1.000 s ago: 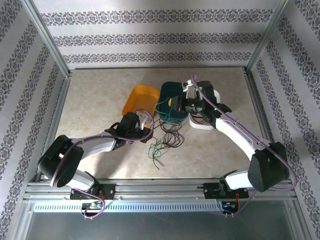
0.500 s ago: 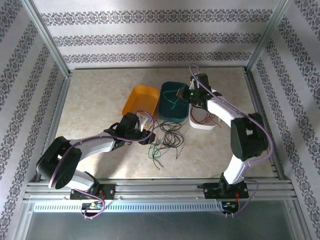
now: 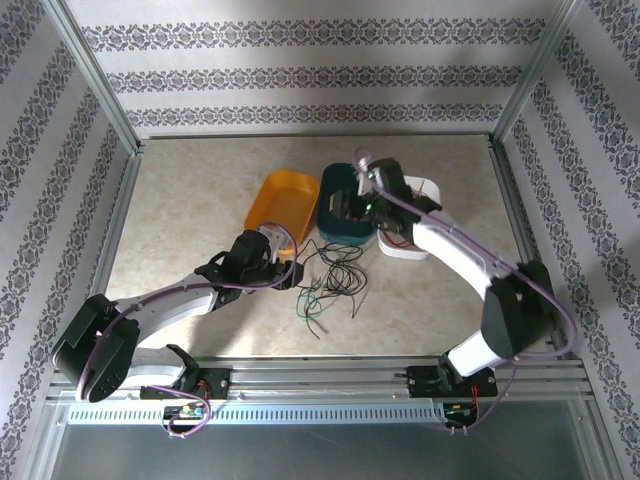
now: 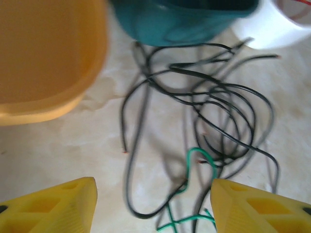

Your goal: Untangle the cables

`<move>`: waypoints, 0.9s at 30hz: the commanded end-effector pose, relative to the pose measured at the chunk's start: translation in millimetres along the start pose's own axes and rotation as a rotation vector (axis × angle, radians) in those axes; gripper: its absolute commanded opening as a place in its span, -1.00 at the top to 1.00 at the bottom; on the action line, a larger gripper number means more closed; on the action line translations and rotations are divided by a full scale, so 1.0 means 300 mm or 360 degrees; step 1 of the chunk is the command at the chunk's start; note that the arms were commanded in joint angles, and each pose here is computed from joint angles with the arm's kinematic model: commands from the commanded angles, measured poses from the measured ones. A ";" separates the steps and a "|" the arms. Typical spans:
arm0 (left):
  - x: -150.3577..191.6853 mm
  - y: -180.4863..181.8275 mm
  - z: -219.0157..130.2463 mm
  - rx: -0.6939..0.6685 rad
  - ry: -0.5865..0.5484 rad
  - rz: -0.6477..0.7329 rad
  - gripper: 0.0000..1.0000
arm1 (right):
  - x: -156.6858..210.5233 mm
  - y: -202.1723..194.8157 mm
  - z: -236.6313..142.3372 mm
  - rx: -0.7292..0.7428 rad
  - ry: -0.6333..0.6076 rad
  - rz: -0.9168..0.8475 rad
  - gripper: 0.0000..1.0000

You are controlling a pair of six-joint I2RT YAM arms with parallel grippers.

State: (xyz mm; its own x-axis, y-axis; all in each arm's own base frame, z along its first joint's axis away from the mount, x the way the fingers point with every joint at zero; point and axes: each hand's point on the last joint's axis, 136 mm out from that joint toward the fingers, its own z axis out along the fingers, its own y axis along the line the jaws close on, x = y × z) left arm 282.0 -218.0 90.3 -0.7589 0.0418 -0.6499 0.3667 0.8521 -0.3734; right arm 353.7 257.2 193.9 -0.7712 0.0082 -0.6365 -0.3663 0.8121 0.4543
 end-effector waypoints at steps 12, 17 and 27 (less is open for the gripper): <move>-0.116 0.260 -0.108 -0.0694 -0.0360 -0.0349 -0.29 | 0.661 0.202 0.021 -0.0169 0.0964 -0.0738 0.08; -0.113 0.275 -0.134 -0.0729 -0.0389 -0.0352 -0.29 | 0.689 0.193 0.073 -0.0210 0.1061 -0.0740 0.08; -0.115 0.276 -0.134 -0.0734 -0.0385 -0.0339 -0.30 | 0.712 0.187 0.166 -0.0269 0.1140 -0.0812 0.10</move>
State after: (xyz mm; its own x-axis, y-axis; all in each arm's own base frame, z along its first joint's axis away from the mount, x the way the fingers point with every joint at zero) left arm 315.4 -134.5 105.0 -0.6297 -0.2235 -0.7440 -0.0677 0.9699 -0.2341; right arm 188.7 327.8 54.2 -0.6348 -0.7263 -0.2637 -0.7657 0.5455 0.3407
